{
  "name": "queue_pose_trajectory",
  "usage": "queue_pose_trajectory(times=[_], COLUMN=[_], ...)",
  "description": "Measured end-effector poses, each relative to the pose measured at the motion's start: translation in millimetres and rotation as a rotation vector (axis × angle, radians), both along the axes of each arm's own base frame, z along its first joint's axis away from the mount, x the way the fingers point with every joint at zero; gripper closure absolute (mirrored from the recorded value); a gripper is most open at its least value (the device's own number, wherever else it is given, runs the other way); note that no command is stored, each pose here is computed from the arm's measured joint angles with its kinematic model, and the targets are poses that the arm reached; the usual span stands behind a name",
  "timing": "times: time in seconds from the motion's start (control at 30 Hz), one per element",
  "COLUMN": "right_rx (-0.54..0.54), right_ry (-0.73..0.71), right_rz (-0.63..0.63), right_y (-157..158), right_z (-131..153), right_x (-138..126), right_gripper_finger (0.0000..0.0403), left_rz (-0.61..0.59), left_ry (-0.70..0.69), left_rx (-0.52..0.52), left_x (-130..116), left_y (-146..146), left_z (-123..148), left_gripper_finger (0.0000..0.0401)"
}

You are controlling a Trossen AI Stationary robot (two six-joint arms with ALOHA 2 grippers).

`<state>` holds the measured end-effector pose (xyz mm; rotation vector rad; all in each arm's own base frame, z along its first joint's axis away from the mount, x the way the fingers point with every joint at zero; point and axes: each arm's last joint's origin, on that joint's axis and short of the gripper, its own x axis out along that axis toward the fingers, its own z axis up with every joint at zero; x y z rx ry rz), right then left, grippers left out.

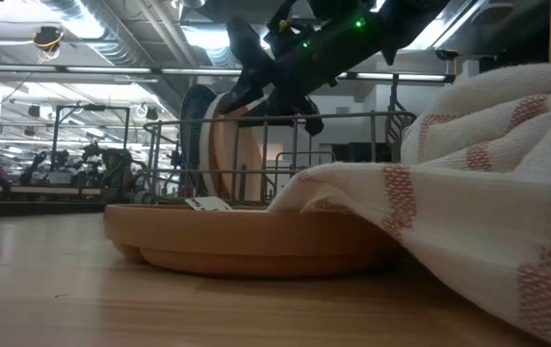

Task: Sort dishes
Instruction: Put the light brown plate into the dish rack

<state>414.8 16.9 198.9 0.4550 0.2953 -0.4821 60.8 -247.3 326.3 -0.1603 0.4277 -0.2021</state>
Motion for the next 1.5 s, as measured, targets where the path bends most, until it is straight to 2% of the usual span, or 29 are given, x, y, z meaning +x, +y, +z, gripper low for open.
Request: queue_pose_trajectory(times=[0.17, 0.37, 0.5, 0.63, 0.8, 0.93, 1.07, 1.2, 1.37, 1.5], right_rx=[0.004, -0.085, -0.15, -0.166, -0.183, -0.188, -0.189, -0.185, -0.166, -0.161], right_ry=[-0.015, -0.042, -0.069, -0.059, -0.016, -0.009, -0.011, -0.012, -0.054, -0.007], right_rz=[0.052, 0.192, 0.302, 0.41, 0.452, 0.485, 0.529, 0.56, 0.637, 0.664], right_y=[8.8, 37.2, 75.2, 126.5, 183.2, 213.9, 230.9, 238.2, 246.1, 252.3], right_z=[6.3, 27.6, 42.7, 50.9, 48.1, 46.5, 46.3, 44.8, 28.1, 8.0], right_x=[3.0, 9.6, 8.7, -3.1, -30.4, -49.7, -61.2, -65.2, -54.2, -43.5], right_gripper_finger=[0.0249, 0.0249, 0.0249, 0.0249, 0.0249, 0.0249, 0.0249, 0.0249, 0.0249, 0.0249], left_rz=[0.0, 0.0, 0.0, -0.001, -0.006, -0.004, 0.02, 0.07, 0.167, 0.221], left_ry=[0.0, 0.0, 0.0, -0.001, -0.004, -0.007, -0.007, -0.009, -0.034, -0.018], left_rx=[-0.001, -0.001, 0.0, 0.003, 0.014, 0.027, 0.03, 0.084, 0.207, 0.279], left_x=[0.0, 0.0, 0.0, 0.0, 0.0, 1.9, 8.1, 21.1, 45.3, 64.7], left_y=[0.0, 0.0, 0.0, 0.0, 0.0, 0.4, -0.1, -4.6, -11.7, -15.7], left_z=[0.0, 0.0, 0.0, 0.0, 0.0, 0.1, -1.6, -11.2, -30.3, -46.6], left_gripper_finger=[0.0372, 0.0372, 0.0372, 0.0372, 0.0372, 0.0372, 0.0372, 0.0372, 0.0372, 0.0372])
